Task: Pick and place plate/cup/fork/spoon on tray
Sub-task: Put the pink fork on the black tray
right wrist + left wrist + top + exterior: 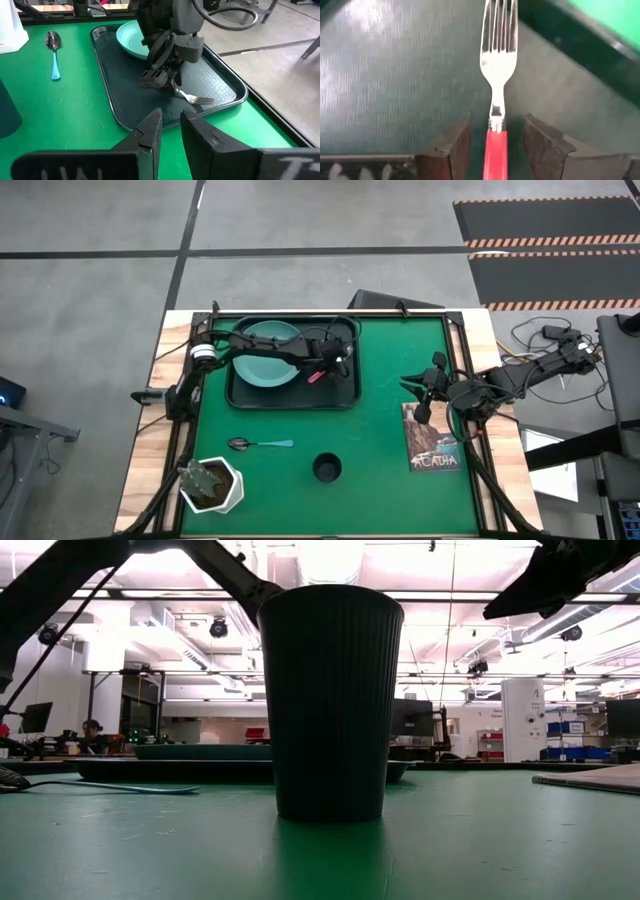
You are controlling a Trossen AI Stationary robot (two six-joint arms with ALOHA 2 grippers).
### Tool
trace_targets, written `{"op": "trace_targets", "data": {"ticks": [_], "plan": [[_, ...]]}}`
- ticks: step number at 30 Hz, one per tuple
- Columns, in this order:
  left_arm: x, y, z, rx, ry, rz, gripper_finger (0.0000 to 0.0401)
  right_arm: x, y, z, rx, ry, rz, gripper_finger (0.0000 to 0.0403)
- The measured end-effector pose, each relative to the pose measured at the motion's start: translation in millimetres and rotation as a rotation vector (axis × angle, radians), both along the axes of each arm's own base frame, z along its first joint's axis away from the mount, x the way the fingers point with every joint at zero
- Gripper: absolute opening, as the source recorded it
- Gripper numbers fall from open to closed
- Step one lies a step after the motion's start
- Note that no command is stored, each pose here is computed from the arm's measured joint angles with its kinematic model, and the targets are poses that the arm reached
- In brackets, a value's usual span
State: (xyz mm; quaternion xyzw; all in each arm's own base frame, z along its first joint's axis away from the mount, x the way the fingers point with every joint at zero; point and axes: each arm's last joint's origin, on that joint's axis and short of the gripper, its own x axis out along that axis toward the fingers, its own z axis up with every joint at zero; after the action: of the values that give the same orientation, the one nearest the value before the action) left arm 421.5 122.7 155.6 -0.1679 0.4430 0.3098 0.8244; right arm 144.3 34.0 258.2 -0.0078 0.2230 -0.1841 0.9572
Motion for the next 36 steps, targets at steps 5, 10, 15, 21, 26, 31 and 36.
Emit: {"op": "trace_targets", "data": {"ticks": [5,10,15,21,26,31,36], "plan": [[-2,0,-4,-0.001,0.009,0.002,0.0097,0,0,0,0.000,0.000,0.000,0.0059],[-3,0,-6,-0.009,-0.001,0.022,0.0037,0,0,0,0.000,0.000,0.000,0.0059],[-3,0,-6,-0.008,-0.010,0.026,0.0022,0,0,0,0.000,0.000,0.000,0.0059],[-2,0,-1,-0.035,-0.036,0.082,0.0036,0,0,0,-0.001,0.002,0.000,0.0059],[-5,2,4,-0.043,-0.069,0.202,0.0042,0,0,-1,0.003,0.005,-0.001,0.0059],[-11,6,2,-0.032,-0.066,0.373,0.0044,0,1,-1,0.017,0.010,0.019,0.0059],[-16,9,-2,-0.071,-0.105,0.514,0.0045,0,1,-1,0.018,0.011,0.020,0.0059]]}}
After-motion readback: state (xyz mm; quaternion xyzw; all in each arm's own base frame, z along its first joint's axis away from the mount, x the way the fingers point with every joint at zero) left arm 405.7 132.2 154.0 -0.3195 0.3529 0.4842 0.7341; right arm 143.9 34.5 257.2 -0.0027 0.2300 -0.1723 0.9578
